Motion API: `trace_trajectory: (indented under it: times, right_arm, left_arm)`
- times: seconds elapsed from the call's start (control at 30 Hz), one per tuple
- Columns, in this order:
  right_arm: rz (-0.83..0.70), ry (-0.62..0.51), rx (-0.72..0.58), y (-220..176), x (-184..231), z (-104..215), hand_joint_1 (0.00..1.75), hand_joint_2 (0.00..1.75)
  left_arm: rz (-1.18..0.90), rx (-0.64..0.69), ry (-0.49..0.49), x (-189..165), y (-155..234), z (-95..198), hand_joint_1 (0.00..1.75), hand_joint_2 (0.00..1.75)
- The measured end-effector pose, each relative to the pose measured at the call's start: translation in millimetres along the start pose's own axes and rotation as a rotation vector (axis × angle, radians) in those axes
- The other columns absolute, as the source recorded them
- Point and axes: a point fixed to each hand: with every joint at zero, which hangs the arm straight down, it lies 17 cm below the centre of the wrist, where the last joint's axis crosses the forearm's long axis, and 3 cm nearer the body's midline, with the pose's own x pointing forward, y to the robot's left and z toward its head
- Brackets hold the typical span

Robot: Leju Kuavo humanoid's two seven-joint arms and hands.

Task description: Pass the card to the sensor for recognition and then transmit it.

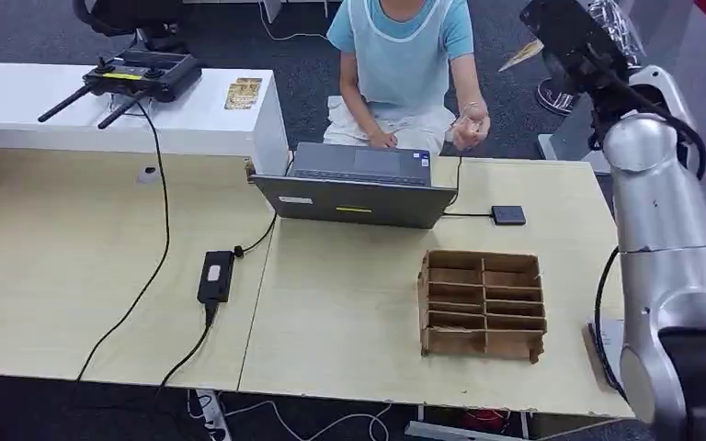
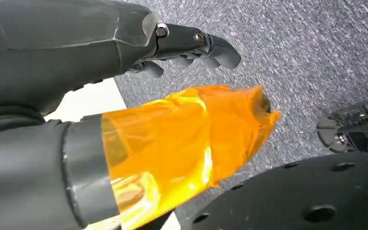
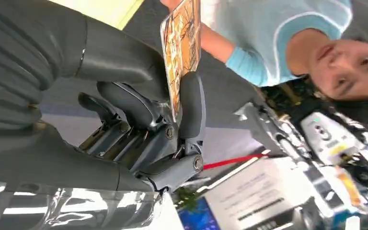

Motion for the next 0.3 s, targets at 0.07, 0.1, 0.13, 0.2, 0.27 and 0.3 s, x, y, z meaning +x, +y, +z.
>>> trace_trajectory:
  times: [0.07, 0.1, 0.13, 0.2, 0.27, 0.3]
  right_arm:
    - [0.009, 0.034, -0.002, 1.5, -7.1, -7.0, 1.75, 1.75]
    - [0.01, 0.042, 0.0, 2.0, -8.0, -9.7, 1.75, 1.75]
    - [0.009, 0.05, 0.005, 3.4, -9.5, -11.6, 1.75, 1.75]
    - [0.003, 0.065, 0.018, 8.1, -12.8, -13.5, 1.75, 1.75]
    - [-0.001, 0.073, 0.026, 12.5, -14.7, -14.1, 1.75, 1.75]
    - [-0.003, 0.077, 0.029, 14.1, -15.6, -14.4, 1.75, 1.75]
  left_arm:
    - [-0.004, 0.002, 0.0, -0.6, 1.2, -0.1, 0.0, 0.0]
    - [-0.005, 0.002, 0.001, -1.0, 1.6, -0.1, 0.0, 0.0]
    - [-0.004, 0.002, 0.001, -0.8, 1.8, -0.1, 0.0, 0.0]
    - [-0.005, 0.003, 0.0, -0.7, 2.5, -0.2, 0.0, 0.0]
    - [-0.005, 0.003, 0.001, -0.9, 2.6, -0.2, 0.0, 0.0]
    - [-0.005, 0.004, 0.001, -1.0, 2.9, -0.2, 0.0, 0.0]
